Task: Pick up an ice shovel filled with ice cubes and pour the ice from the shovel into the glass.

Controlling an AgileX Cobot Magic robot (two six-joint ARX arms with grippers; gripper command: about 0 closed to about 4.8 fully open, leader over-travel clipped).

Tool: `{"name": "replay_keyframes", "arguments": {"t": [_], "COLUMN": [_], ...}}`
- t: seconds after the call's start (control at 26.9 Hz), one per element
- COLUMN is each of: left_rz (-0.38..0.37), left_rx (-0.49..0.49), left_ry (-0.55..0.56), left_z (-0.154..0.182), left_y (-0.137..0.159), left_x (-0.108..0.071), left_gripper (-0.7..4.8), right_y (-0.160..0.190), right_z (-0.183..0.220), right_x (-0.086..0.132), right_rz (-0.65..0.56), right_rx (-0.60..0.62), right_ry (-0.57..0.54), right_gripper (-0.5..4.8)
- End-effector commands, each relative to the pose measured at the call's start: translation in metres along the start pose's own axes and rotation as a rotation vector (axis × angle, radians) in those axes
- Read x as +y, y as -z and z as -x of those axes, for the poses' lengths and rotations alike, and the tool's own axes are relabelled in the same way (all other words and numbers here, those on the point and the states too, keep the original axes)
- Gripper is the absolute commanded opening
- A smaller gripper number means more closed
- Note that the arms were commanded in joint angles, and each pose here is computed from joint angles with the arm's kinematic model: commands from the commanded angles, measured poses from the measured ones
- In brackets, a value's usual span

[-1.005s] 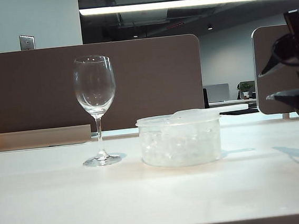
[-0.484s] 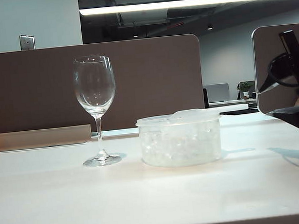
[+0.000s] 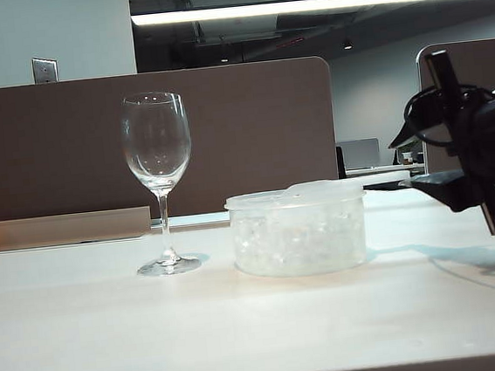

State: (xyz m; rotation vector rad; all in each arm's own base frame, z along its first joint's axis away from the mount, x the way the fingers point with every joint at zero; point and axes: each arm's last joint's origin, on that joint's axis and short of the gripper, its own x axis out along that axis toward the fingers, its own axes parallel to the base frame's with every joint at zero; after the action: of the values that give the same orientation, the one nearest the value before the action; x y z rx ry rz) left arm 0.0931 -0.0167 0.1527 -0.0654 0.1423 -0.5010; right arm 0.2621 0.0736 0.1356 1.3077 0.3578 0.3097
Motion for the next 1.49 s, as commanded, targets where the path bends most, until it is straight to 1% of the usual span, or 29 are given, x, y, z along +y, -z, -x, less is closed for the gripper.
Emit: {"name": "replay_keyframes", "arguments": {"t": [0.04, 0.19, 0.45, 0.56, 0.74, 0.78, 0.82, 1.12, 1.19, 1.23, 1.49], "left_rz": [-0.005, -0.005, -0.005, -0.005, -0.005, -0.005, -0.005, -0.005, -0.005, -0.005, -0.005], "left_rx": [-0.003, -0.003, -0.003, -0.003, -0.002, -0.002, -0.003, -0.002, -0.002, -0.002, -0.002], "left_ry": [0.007, 0.007, 0.007, 0.007, 0.007, 0.007, 0.007, 0.007, 0.007, 0.007, 0.007], "left_z": [0.0001, 0.0001, 0.0001, 0.0001, 0.0001, 0.0001, 0.0001, 0.0001, 0.0001, 0.0001, 0.0001], "left_y": [-0.0005, -0.0005, -0.0006, -0.0006, -0.0005, -0.0005, -0.0006, -0.0005, -0.0005, -0.0005, -0.0005], "left_x": [-0.0002, -0.0002, -0.0002, -0.0002, -0.0002, -0.0002, -0.0002, -0.0002, -0.0002, -0.0002, -0.0002], "left_gripper": [-0.05, -0.05, -0.05, -0.05, -0.05, -0.05, -0.05, -0.05, -0.05, -0.05, -0.05], "right_y": [0.0007, 0.0019, 0.0030, 0.0030, 0.0033, 0.0033, 0.0033, 0.0032, 0.0032, 0.0032, 0.0032], "right_z": [-0.0028, -0.0043, -0.0098, -0.0099, -0.0102, -0.0102, -0.0102, -0.0102, -0.0102, -0.0102, -0.0102], "right_x": [0.0009, 0.0010, -0.0019, -0.0023, -0.0036, -0.0036, -0.0036, -0.0037, -0.0037, -0.0037, -0.0038], "right_rz": [0.008, 0.008, 0.006, 0.006, 0.005, 0.005, 0.005, 0.005, 0.005, 0.005, 0.001], "right_rx": [0.002, -0.014, -0.003, -0.004, -0.002, -0.002, -0.002, -0.004, -0.005, -0.005, -0.004], "right_ry": [-0.006, 0.000, 0.007, 0.010, 0.015, 0.015, 0.014, 0.016, 0.015, 0.015, 0.016], "right_gripper": [2.11, 2.10, 2.03, 1.40, 1.33, 1.00, 0.82, 0.79, 0.46, 0.41, 0.37]}}
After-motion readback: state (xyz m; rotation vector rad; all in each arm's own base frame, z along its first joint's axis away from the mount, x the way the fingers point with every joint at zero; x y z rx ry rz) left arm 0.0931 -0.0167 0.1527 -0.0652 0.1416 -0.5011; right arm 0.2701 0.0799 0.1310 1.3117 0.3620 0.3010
